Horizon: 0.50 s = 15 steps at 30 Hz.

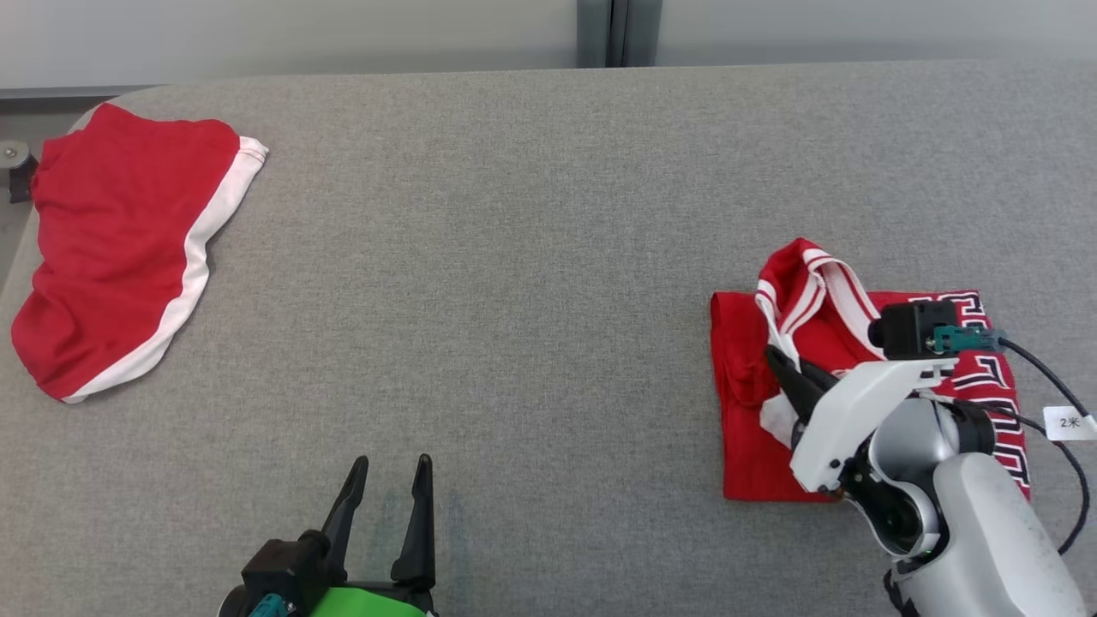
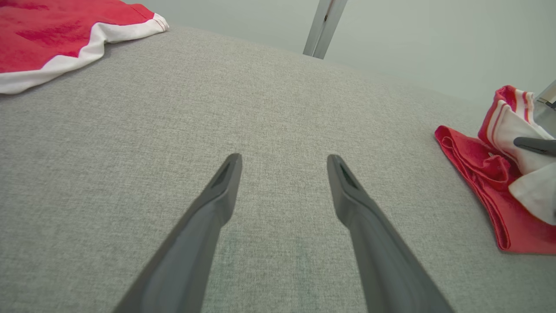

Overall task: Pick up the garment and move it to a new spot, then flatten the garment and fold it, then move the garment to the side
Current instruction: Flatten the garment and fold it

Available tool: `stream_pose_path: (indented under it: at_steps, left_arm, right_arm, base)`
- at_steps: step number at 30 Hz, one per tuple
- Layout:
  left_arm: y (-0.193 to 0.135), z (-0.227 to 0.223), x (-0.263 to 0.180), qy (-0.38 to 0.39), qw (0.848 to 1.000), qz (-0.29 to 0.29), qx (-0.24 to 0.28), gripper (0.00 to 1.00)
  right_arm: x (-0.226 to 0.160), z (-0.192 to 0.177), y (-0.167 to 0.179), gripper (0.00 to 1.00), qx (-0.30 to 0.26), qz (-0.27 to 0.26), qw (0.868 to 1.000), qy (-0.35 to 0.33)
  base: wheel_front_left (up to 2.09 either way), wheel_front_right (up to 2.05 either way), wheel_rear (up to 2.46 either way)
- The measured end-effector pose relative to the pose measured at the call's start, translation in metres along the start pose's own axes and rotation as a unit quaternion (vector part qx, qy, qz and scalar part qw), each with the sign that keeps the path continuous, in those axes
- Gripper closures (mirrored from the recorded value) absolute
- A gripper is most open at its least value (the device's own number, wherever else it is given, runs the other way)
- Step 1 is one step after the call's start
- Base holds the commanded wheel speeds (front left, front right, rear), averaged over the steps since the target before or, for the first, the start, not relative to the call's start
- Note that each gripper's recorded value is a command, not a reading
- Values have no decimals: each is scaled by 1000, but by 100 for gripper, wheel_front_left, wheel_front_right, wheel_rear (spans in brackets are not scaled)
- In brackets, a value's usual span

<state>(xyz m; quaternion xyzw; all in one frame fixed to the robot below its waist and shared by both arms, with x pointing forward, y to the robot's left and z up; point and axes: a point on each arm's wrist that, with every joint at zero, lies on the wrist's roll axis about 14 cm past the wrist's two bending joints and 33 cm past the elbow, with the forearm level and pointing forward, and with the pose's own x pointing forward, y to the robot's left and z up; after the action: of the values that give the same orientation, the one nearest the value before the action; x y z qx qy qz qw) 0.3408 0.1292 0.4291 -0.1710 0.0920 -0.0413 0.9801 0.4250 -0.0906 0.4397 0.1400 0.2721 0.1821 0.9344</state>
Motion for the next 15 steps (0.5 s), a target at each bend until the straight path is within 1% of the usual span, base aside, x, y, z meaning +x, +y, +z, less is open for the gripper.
stream_pose_path:
  at_steps: [4,8,10,12,15]
  left_arm:
    - [-2,1,0,-1,1000,-2,1,0]
    - [-3,1,-2,-2,1000,-4,2,0]
    - [-4,1,-4,-2,1000,-6,3,0]
    - [-6,3,-4,-6,1000,-9,3,0]
    - [-9,6,-7,-12,1000,-12,4,0]
  right_arm:
    - [0,9,19,0,20,27,999,-30]
    - [-11,27,32,0,33,48,995,-79]
    - [-23,39,30,0,38,44,992,-115]
    - [-37,50,23,0,31,35,987,-151]
    - [-63,66,-1,0,13,-5,977,-214]
  base:
    - [0,0,0]
    - [0,0,0]
    - [0,0,0]
    - [0,0,0]
    - [0,0,0]
